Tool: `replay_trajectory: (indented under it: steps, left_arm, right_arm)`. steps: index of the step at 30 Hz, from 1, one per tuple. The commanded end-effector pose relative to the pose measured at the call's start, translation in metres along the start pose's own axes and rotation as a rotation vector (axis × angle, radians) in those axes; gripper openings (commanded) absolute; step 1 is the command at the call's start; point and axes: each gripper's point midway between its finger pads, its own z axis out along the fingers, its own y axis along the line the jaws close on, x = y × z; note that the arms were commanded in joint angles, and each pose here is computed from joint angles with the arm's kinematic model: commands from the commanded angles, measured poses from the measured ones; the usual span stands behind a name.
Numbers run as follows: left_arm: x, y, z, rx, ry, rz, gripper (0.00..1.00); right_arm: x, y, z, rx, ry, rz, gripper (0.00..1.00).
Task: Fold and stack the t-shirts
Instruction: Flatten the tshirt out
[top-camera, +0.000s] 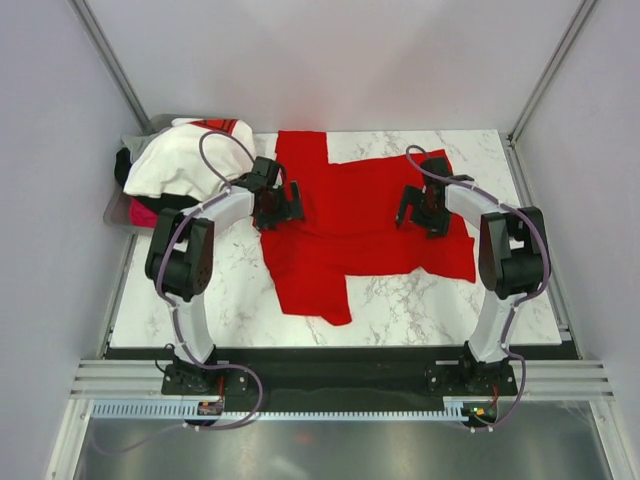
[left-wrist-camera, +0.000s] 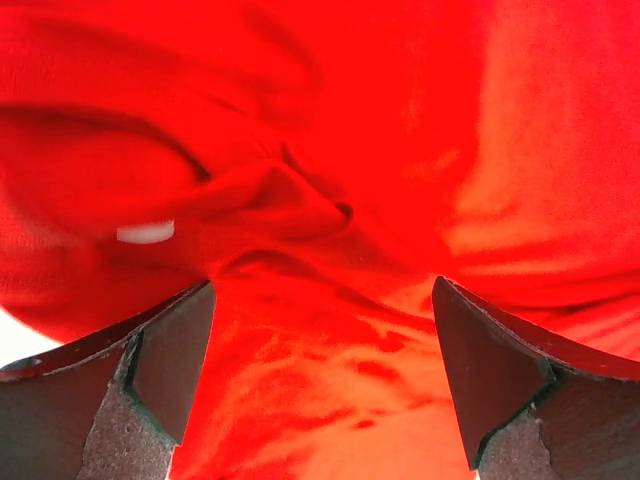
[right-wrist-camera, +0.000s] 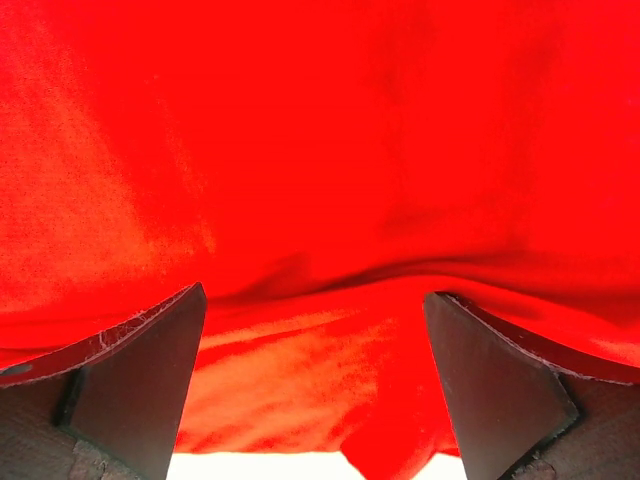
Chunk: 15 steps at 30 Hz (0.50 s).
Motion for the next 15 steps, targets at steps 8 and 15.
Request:
replay_trajectory:
  steps: [8,15]
  left_arm:
    - [0.036,-0.004,-0.163,0.057,-0.19,0.008,0.97]
    - [0.149,0.013,-0.18,0.142,-0.063,-0.103,0.96]
  right_arm:
    - [-0.018,0.012,-0.158,-0.145,-0.294,-0.008,0.98]
    - [0.076,-0.063,-0.147,-0.035,-0.308,0.181,0.98]
